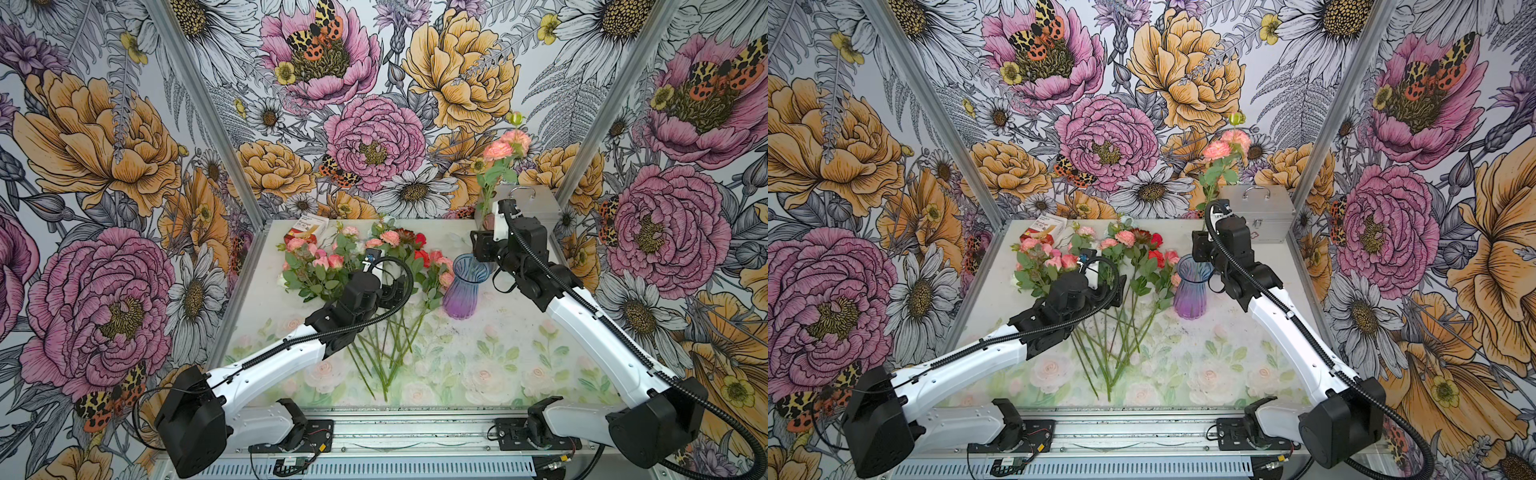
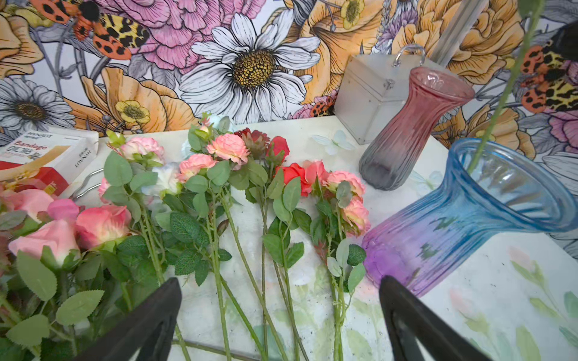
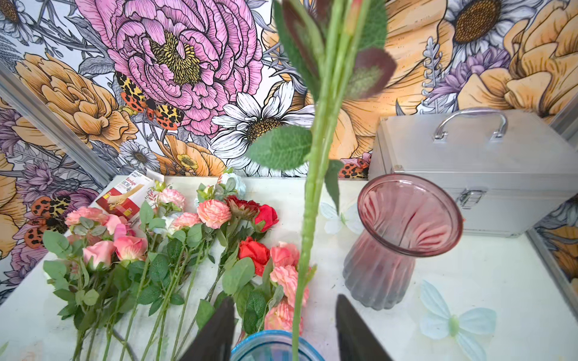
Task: Place the pink flowers into the vase
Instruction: Place the flower in the vase, then pick up the flower at the center of the board.
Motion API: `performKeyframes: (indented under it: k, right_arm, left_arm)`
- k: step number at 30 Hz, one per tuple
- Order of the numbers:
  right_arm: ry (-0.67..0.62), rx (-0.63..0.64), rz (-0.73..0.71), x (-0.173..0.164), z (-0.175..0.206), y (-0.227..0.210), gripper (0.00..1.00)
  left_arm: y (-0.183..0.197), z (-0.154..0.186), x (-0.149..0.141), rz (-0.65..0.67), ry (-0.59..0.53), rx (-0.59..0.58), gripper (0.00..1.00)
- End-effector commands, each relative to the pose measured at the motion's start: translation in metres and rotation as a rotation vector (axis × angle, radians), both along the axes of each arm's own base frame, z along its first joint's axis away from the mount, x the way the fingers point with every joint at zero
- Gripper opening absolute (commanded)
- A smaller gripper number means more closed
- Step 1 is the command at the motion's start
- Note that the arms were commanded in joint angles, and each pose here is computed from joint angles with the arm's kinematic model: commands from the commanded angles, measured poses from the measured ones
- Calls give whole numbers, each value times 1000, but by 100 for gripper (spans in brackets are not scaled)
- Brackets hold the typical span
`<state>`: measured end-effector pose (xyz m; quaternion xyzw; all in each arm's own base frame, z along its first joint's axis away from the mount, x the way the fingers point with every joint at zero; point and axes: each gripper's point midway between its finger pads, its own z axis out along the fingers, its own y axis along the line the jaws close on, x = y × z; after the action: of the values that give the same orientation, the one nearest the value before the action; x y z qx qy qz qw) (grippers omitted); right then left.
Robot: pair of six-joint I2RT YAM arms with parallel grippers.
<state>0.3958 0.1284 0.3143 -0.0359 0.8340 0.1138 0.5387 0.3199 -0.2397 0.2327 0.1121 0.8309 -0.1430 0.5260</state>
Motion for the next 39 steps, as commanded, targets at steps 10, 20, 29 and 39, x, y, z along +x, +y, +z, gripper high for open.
performKeyframes:
  k: [10, 20, 29, 39]
  right_arm:
    - [-109, 52, 4, -4, 51, -2, 99]
    - [-178, 87, -2, -18, 99, -8, 99]
    - [-188, 105, 7, -32, 111, -13, 99]
    - [-148, 106, 23, -25, 98, -8, 99]
  left_arm:
    - [-43, -105, -60, -224, 530, 145, 98]
    - [-79, -158, -52, -245, 735, 340, 86]
    - [-80, -201, -23, -167, 774, 496, 75]
    - [-79, -191, -15, -168, 752, 466, 64]
